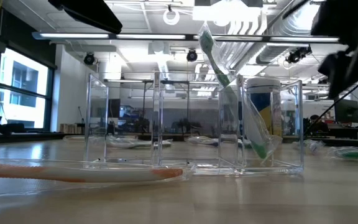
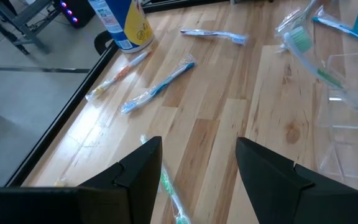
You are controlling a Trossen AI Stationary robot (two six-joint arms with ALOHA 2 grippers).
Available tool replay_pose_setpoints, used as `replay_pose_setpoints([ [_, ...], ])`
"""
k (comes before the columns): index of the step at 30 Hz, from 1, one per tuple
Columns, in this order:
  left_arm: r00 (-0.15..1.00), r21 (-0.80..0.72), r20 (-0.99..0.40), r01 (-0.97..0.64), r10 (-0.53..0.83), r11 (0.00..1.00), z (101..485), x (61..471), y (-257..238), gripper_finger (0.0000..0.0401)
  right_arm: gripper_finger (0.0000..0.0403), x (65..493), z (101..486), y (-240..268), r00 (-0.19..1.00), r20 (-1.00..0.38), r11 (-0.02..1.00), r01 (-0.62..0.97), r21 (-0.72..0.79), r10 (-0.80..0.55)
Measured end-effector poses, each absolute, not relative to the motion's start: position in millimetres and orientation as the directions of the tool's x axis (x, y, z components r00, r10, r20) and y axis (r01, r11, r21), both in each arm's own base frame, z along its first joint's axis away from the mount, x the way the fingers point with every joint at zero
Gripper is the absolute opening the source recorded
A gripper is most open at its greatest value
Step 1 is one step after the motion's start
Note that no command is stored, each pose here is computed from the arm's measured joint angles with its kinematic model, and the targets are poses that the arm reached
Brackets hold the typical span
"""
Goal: Pick & Place toothbrushing station
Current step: Put the right green toothbrush into the transparent organizer
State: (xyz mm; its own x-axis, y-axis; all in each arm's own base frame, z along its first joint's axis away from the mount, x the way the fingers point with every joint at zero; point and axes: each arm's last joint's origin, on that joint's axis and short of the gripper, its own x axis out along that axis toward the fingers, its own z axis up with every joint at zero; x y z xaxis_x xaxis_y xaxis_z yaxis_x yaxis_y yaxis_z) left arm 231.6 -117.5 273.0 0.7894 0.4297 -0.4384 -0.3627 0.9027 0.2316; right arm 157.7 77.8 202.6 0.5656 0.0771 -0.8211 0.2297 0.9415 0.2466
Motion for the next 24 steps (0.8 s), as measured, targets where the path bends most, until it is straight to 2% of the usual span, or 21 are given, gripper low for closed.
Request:
replay_pose_setpoints([
  [4,0.789,0.232,-0.438,-0.363,0.430,0.903,273,232,-118,0.0203,0.0227,149,197,76,0.458,-0.883,0.903,0.329,0.276,0.103],
  [10,0.789,0.232,-0.438,-0.363,0.430,0.902,273,232,-118,0.0203,0.0227,149,194,75,0.435,-0.897,0.885,0.384,0.261,0.076],
  [24,0.788,0.233,-0.439,-0.363,0.431,0.902,273,232,-117,0.0203,0.0227,171,155,88,0.268,-0.963,0.927,0.358,0.114,0.015],
])
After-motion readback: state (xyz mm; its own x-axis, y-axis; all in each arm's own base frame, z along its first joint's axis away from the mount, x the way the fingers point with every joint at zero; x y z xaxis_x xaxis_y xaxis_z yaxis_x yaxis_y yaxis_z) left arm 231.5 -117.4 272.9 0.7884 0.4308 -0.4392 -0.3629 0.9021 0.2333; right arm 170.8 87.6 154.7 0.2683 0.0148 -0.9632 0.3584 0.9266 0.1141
